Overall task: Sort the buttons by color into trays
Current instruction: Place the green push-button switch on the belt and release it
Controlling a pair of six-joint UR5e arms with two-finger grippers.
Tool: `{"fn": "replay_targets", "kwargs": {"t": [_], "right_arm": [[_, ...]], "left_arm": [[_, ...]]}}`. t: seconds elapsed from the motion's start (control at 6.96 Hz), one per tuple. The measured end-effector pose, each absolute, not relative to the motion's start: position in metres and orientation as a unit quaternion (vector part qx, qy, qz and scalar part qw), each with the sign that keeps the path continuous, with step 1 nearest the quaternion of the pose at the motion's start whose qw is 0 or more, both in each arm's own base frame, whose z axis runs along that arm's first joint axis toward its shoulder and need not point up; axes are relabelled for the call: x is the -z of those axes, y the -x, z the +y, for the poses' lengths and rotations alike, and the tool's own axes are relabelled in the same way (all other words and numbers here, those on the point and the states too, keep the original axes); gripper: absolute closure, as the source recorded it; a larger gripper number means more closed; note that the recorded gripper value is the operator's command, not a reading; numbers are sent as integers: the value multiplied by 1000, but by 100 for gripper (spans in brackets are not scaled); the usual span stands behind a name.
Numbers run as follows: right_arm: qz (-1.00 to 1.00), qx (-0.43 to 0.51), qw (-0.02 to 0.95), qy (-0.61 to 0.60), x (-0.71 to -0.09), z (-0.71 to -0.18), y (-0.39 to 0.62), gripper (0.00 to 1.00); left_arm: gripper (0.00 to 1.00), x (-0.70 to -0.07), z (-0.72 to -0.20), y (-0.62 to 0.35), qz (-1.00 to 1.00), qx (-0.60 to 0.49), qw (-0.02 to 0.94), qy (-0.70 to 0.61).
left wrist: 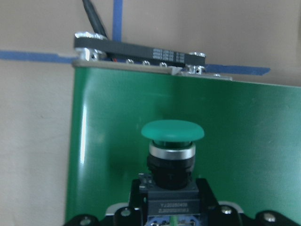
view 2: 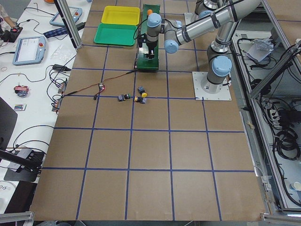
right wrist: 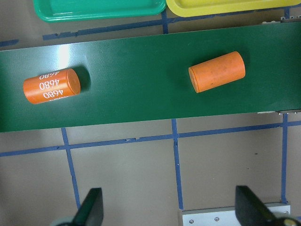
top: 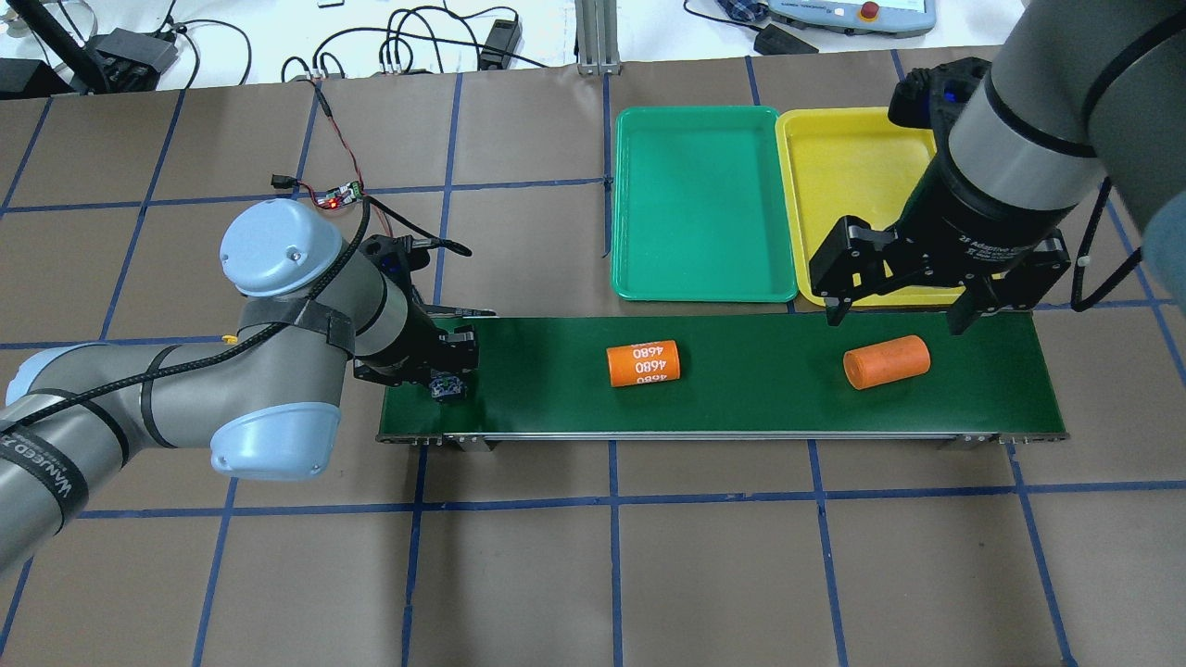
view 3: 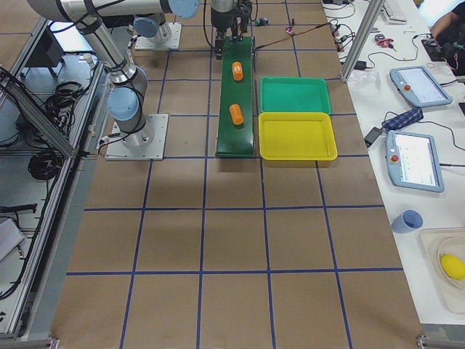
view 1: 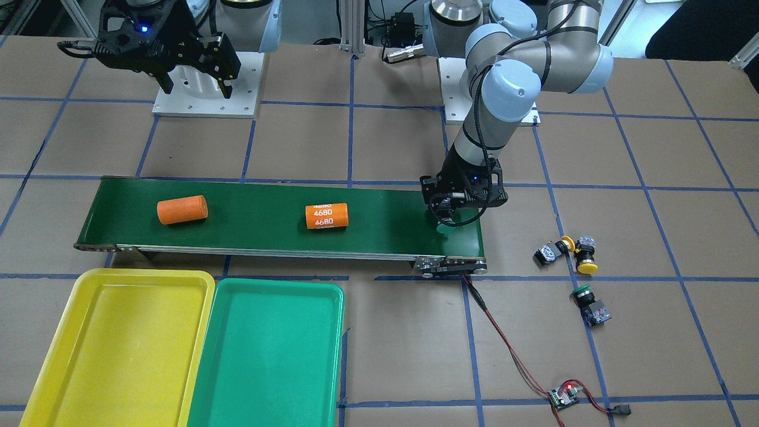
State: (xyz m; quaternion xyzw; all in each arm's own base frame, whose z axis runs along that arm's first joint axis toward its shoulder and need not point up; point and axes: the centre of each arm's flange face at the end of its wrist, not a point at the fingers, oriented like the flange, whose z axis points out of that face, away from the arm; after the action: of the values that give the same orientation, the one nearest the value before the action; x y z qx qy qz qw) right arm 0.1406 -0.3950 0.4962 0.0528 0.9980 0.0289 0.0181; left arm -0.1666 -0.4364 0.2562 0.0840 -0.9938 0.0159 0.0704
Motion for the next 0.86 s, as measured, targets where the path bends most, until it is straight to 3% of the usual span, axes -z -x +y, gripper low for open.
{"fn": "replay_targets", "kwargs": {"t": [0.57, 0.86], "right_arm": [[998, -37, 20, -52, -489, -395, -142, 0], [998, -34, 21, -54, -491, -395, -142, 0]], "left_arm": [[0, -282, -460, 164, -992, -32, 72, -103], [0, -296, -483, 116, -993, -32, 71, -83]]}}
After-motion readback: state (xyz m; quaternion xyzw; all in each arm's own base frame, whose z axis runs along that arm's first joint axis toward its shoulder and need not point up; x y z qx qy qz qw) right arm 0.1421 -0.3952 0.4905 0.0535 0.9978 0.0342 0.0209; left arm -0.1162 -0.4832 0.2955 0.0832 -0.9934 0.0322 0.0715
